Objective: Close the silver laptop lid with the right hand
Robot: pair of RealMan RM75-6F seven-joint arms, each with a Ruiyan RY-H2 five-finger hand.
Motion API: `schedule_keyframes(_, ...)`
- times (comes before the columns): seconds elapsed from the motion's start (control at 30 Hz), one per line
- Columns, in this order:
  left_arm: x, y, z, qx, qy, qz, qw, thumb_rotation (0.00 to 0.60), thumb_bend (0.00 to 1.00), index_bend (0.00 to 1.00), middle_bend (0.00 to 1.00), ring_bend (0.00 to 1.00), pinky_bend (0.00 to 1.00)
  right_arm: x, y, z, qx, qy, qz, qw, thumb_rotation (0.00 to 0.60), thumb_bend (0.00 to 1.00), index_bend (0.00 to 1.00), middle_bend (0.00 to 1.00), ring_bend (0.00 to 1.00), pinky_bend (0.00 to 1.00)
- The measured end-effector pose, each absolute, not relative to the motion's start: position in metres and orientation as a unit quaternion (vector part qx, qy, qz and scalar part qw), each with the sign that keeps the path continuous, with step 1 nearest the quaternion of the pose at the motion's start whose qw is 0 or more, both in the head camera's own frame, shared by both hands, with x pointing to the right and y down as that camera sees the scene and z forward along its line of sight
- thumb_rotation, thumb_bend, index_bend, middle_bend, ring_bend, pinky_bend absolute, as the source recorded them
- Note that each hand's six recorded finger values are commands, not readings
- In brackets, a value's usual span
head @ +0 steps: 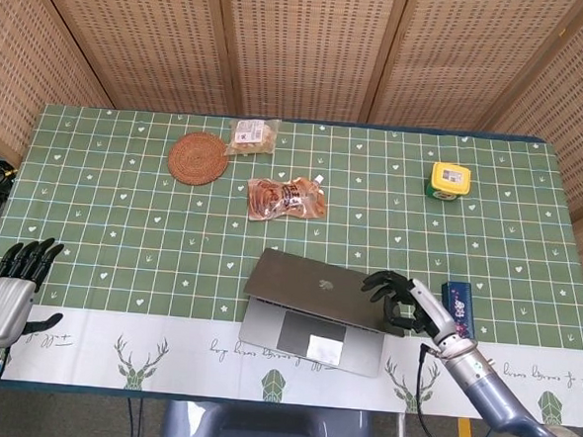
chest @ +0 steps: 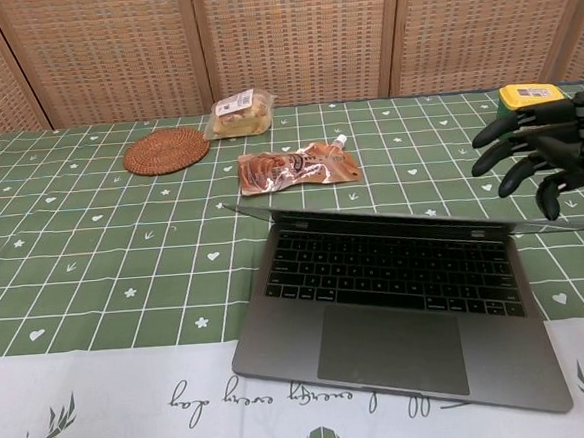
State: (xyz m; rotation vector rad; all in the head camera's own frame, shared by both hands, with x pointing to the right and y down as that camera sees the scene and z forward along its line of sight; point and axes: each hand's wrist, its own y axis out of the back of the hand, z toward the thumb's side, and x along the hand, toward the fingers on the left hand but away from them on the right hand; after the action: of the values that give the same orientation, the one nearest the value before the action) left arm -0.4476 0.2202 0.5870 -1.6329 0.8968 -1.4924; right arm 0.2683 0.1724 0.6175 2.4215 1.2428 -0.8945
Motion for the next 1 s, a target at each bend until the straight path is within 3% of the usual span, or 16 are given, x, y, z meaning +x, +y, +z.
schedule_keyframes(1.0, -0.445, 0.222, 0.588, -0.639, 0.344, -0.58, 0.369, 0.6, 0.08, 0.0, 0.0, 0.0, 0.0, 0.253, 0.221, 0.65, 0.842, 0.403, -0.298, 0.199, 0.6, 0.86, 0.36, 0.43, 0.43, 0.61)
